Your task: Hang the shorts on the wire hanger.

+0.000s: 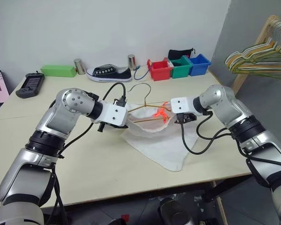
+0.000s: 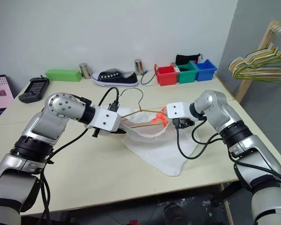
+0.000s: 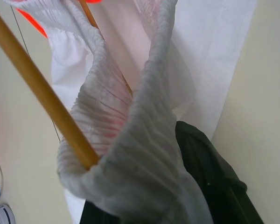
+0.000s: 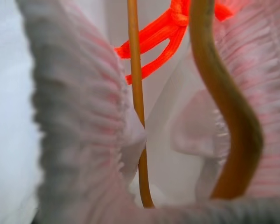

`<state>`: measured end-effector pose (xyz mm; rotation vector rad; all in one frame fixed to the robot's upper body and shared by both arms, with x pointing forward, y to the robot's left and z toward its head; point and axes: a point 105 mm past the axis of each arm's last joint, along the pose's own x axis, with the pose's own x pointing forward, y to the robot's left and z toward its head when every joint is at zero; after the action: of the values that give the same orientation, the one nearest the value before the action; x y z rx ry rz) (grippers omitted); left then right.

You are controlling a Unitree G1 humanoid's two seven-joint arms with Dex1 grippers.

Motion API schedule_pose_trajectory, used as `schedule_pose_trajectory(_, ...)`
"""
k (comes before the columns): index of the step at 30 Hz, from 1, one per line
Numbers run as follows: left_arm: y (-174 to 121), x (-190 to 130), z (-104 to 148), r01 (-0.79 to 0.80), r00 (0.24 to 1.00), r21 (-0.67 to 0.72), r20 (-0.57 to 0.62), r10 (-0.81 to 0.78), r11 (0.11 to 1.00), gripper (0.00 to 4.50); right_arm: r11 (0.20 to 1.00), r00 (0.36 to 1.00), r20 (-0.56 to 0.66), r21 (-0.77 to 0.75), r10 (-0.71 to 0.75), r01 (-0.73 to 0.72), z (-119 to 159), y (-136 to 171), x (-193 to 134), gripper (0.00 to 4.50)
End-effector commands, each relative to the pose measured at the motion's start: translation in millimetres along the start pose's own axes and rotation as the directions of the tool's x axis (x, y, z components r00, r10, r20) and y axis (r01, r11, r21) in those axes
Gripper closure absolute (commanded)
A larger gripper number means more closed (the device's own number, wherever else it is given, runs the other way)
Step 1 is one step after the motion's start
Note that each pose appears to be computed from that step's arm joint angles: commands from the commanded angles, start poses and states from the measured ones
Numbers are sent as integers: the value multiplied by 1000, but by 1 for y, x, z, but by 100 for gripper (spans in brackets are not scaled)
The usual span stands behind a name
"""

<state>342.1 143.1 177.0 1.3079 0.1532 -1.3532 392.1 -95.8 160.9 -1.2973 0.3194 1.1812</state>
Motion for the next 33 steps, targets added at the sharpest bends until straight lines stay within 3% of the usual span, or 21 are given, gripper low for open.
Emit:
schedule_pose_trajectory(1,14,-10,7,-60,998,55,5,60,997,336,997,999,18,-55,-46,47,10,-12,-10,244)
schedule_pose_trajectory(10,24,-10,6,-82,997,98,-6,83,992,336,997,998,11,-46,-62,62,6,-13,-10,447)
schedule_pose_trajectory(18,36,-12,8,-135,991,95,19,134,986,336,997,998,9,-31,-65,66,4,-11,-11,447)
schedule_pose_trajectory(19,40,-14,10,-158,987,79,39,155,984,294,997,998,11,-25,-70,70,5,-10,-11,450)
schedule_pose_trajectory(24,48,-26,17,-218,969,-17,117,218,976,194,995,995,30,53,-90,89,5,-8,-13,450)
schedule_pose_trajectory(27,44,-33,20,-206,963,-84,156,218,975,111,990,994,32,100,-102,99,3,-5,-15,450)
schedule_pose_trajectory(33,39,-56,17,-193,960,-192,164,226,962,6,971,992,27,207,-125,117,-4,6,-17,450)
